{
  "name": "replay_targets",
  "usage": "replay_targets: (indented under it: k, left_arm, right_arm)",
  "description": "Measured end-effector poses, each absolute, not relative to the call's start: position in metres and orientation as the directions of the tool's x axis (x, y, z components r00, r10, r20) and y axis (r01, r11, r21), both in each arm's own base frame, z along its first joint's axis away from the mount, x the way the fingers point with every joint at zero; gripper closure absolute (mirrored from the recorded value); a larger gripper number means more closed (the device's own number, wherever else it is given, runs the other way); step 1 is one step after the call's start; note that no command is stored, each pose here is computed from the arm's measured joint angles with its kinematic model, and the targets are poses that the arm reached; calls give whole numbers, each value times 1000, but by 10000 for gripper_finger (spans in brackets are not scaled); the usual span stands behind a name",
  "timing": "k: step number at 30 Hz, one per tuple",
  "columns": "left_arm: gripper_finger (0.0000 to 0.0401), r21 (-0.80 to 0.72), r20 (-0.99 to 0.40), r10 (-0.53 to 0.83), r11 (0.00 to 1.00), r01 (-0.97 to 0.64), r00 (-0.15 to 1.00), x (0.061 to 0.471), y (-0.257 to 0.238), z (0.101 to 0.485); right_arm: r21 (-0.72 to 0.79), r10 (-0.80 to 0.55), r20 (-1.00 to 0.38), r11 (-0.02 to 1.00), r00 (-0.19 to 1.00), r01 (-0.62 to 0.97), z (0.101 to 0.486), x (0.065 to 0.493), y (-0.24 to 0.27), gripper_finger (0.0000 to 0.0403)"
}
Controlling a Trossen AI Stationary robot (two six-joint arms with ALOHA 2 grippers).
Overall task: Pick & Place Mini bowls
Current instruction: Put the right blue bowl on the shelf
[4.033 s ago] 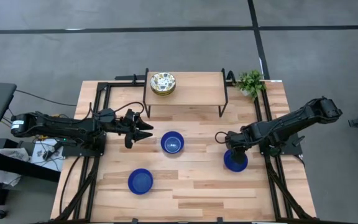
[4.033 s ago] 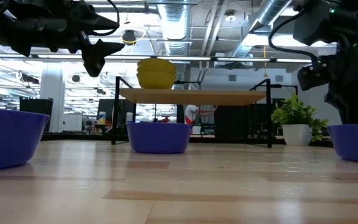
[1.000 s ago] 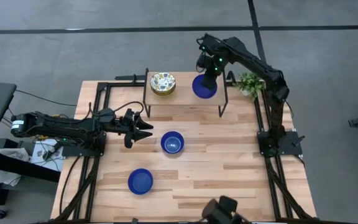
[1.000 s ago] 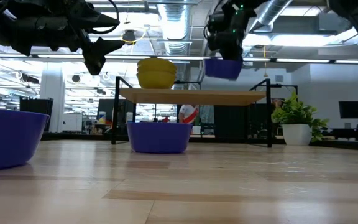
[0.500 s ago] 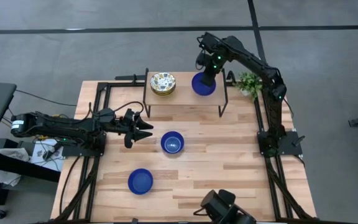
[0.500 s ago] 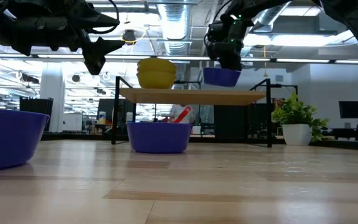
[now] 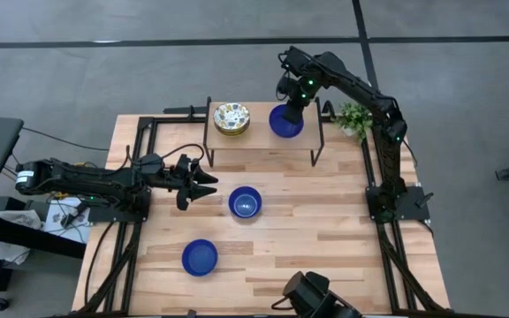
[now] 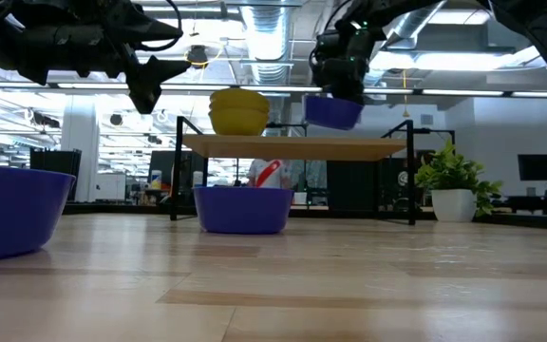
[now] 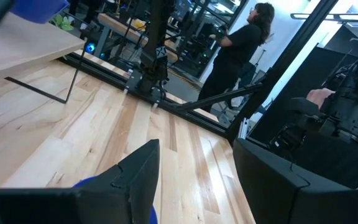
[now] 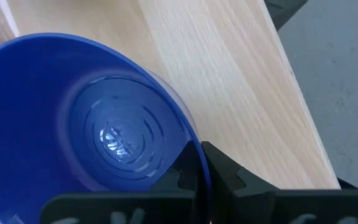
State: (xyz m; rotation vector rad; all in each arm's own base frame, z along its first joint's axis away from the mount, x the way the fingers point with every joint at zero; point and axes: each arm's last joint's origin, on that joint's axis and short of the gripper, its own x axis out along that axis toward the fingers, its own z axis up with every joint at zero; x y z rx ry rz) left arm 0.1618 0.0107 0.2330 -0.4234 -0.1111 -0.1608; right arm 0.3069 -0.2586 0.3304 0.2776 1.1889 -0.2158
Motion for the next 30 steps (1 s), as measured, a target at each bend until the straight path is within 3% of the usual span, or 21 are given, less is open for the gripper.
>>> replay_targets:
  k: [30]
  left_arm:
    - [197, -395, 157, -133, 900, 185, 979, 162, 11, 235]
  right_arm:
    - [131, 24, -948, 938, 316, 321, 305, 310, -275, 398]
